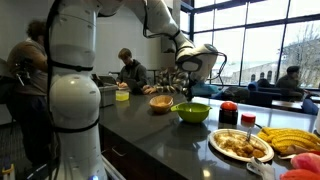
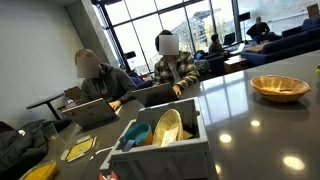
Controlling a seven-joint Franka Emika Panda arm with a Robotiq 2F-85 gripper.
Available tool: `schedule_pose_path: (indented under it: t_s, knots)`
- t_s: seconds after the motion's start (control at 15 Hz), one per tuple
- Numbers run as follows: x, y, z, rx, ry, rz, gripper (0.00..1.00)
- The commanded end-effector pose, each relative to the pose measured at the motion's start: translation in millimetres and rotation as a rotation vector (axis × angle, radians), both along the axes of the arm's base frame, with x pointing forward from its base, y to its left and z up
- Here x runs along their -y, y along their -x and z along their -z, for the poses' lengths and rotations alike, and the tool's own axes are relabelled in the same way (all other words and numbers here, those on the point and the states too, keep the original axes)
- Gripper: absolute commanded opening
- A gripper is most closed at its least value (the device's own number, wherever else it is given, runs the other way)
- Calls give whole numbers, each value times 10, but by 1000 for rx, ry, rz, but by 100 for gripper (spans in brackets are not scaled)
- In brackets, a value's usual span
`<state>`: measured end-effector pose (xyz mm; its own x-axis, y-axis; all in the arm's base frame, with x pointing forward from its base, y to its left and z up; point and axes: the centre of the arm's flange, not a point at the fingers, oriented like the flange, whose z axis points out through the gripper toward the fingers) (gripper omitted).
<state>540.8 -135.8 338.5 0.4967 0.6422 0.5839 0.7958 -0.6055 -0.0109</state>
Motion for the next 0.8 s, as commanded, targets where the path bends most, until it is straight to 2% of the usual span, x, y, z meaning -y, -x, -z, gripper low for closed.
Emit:
schedule_pose_path:
  t_s: [0.0, 0.4, 0.73]
  knots:
    - [-126, -83, 35, 15, 33, -36, 3]
    - [-416, -218, -142, 70, 47, -124, 3]
    - [-227, -373, -210, 107, 88, -82, 3]
